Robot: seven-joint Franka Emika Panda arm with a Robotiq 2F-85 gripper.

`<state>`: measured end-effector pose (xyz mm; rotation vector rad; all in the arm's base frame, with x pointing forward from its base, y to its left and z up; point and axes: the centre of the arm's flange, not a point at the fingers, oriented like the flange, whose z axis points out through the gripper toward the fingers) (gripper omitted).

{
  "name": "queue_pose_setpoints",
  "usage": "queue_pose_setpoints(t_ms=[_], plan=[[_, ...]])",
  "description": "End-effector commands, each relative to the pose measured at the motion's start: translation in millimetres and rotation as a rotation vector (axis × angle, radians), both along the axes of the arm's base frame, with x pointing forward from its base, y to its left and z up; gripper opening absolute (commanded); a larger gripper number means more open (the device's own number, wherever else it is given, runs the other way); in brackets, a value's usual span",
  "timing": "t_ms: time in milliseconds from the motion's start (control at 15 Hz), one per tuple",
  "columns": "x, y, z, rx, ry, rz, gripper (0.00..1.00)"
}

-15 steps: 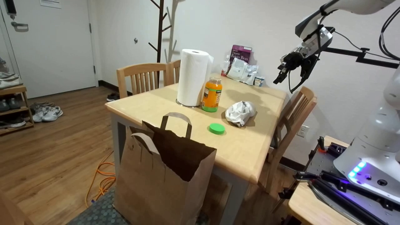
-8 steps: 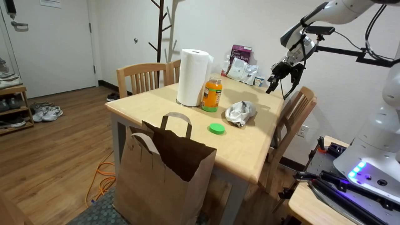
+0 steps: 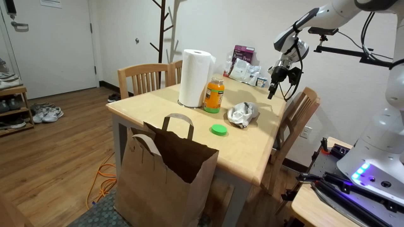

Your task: Put the cap in the paper bag

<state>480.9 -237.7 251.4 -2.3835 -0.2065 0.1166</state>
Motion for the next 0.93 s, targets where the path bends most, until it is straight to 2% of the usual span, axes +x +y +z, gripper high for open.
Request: queue_pose_setpoints(t_ms=[0, 133, 267, 333, 600, 667, 733, 867], plan=[[1.2, -0.6, 0.1, -0.002, -0.002, 0.001, 1.0], [3.5, 1.9, -3.8, 0.074, -0.062, 0.025, 1.0], [5.3, 5.2, -5.1, 0.106, -0.092, 0.04, 1.0], [5.2, 5.2, -4.9, 0.084, -0.089, 0.041, 1.0], [4.6, 6.8, -6.7, 0.108, -0.084, 0.051, 1.0], [4.5, 6.5, -6.8, 0.096, -0.082, 0.055, 1.0], [3.9, 4.0, -5.5, 0.024, -0.075, 0.044, 1.0], [4.3, 3.4, -6.0, 0.019, -0.076, 0.016, 1.0]])
